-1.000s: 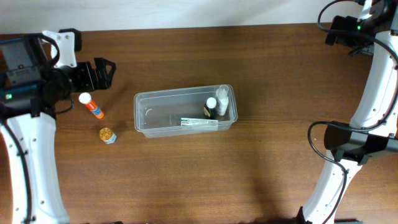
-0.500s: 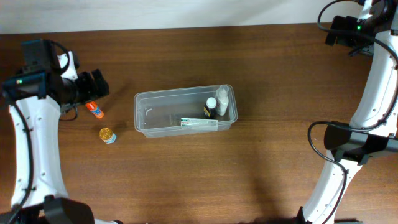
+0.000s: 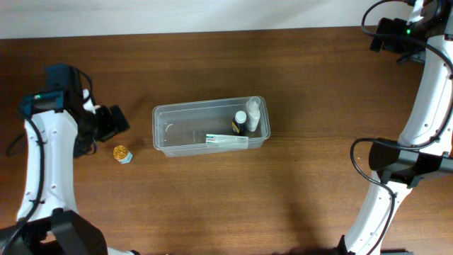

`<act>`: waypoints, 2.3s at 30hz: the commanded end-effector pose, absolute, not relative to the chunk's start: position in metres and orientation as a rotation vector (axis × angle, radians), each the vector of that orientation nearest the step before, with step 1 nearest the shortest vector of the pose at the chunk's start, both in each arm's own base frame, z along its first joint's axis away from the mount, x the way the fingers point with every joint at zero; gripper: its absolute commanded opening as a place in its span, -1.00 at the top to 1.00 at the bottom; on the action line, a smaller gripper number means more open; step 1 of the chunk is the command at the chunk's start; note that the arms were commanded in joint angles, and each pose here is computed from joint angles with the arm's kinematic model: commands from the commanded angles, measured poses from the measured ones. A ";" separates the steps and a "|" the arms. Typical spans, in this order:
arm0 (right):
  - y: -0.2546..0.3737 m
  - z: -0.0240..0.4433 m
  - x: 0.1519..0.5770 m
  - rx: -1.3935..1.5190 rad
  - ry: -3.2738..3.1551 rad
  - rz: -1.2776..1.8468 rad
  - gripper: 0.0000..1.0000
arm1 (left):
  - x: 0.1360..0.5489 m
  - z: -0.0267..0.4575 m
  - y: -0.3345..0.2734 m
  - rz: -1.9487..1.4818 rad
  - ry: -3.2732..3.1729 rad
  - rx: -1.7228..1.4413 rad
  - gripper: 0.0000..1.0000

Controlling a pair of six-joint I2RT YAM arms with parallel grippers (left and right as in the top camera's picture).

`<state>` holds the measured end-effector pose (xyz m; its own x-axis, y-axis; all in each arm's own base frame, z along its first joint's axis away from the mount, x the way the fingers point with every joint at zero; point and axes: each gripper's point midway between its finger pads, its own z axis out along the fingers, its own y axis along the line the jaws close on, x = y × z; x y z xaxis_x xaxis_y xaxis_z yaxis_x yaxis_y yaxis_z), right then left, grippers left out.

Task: Pack container
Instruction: 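Move the left gripper over the gold-lidded jar and lower, then close the left gripper on the gold-lidded jar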

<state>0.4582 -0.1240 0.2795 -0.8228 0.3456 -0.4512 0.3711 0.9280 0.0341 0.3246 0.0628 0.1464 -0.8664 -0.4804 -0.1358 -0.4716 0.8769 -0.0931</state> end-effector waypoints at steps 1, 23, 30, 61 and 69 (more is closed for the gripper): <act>-0.125 0.294 0.453 0.522 2.589 -0.089 -0.97 | 0.317 0.128 0.057 -0.066 2.927 -0.762 -0.99; -0.125 0.294 0.453 0.522 2.589 -0.088 -0.97 | 0.303 0.082 0.060 0.080 3.018 -0.567 -0.99; -0.125 0.294 0.453 0.522 2.589 -0.088 -0.97 | 0.309 0.073 0.061 0.082 3.043 -0.446 -0.99; -0.125 0.294 0.453 0.522 2.589 -0.088 -0.97 | 0.323 0.039 0.043 0.288 3.116 -0.080 -0.99; -0.125 0.294 0.453 0.522 2.589 -0.088 -0.97 | 0.323 0.039 0.048 0.287 3.108 -0.175 -0.99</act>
<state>0.4582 -0.1240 0.2795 -0.8225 0.3463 -0.4512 0.3717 0.9277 0.0344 0.3263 0.0417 0.0428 -0.9973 -0.0640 -0.0353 -0.0691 0.9833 0.1682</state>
